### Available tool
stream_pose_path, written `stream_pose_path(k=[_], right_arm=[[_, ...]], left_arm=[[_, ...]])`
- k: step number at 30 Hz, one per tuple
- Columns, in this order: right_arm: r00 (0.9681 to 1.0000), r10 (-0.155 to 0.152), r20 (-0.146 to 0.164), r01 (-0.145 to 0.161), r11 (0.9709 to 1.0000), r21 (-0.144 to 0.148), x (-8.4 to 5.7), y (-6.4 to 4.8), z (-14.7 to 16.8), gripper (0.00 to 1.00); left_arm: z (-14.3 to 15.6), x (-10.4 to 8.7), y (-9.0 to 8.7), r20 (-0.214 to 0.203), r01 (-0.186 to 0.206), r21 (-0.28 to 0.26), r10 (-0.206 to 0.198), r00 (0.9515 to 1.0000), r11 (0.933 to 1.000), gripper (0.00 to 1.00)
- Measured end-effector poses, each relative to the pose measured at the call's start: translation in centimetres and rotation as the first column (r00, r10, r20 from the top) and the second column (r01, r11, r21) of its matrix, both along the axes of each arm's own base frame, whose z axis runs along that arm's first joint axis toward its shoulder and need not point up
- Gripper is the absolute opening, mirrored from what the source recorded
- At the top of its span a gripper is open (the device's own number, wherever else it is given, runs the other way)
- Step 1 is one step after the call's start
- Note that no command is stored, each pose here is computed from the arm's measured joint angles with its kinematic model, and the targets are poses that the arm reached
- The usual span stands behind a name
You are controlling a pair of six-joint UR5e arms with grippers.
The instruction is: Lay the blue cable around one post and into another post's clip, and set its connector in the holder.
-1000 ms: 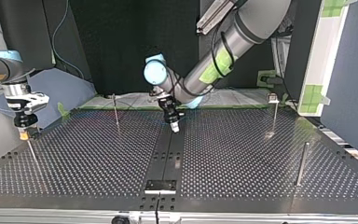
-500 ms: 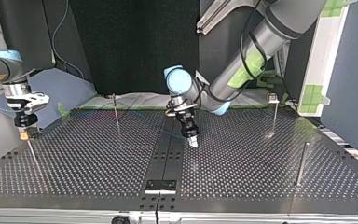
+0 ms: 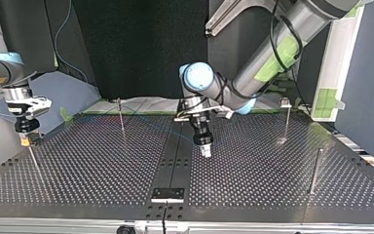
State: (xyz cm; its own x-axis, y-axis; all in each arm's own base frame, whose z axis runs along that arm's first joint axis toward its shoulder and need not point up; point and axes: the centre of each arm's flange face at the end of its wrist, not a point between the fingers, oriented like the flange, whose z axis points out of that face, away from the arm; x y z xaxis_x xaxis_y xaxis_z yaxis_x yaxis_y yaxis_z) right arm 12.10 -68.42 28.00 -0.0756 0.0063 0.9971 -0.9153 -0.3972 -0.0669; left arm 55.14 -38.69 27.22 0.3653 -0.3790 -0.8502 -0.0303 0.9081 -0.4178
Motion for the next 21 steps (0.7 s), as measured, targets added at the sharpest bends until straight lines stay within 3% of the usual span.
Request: stream_pose_path(k=[8, 21], right_arm=[[1.0000, 0.002, 0.000, -0.002, 1.0000, 0.000, 0.2, 0.0, 0.0, 0.80], [1.0000, 0.004, 0.000, -0.004, 1.0000, 0.003, 0.2, 0.0, -0.1, 0.80]], left_arm=[[1.8, -1.4, 1.6, 0.039, -0.014, -0.010, 0.014, 0.9991, 0.9999, 0.44], [3.2, -4.9, 4.5, 0.001, -0.061, 0.010, 0.061, 0.9981, 0.9981, 0.44]])
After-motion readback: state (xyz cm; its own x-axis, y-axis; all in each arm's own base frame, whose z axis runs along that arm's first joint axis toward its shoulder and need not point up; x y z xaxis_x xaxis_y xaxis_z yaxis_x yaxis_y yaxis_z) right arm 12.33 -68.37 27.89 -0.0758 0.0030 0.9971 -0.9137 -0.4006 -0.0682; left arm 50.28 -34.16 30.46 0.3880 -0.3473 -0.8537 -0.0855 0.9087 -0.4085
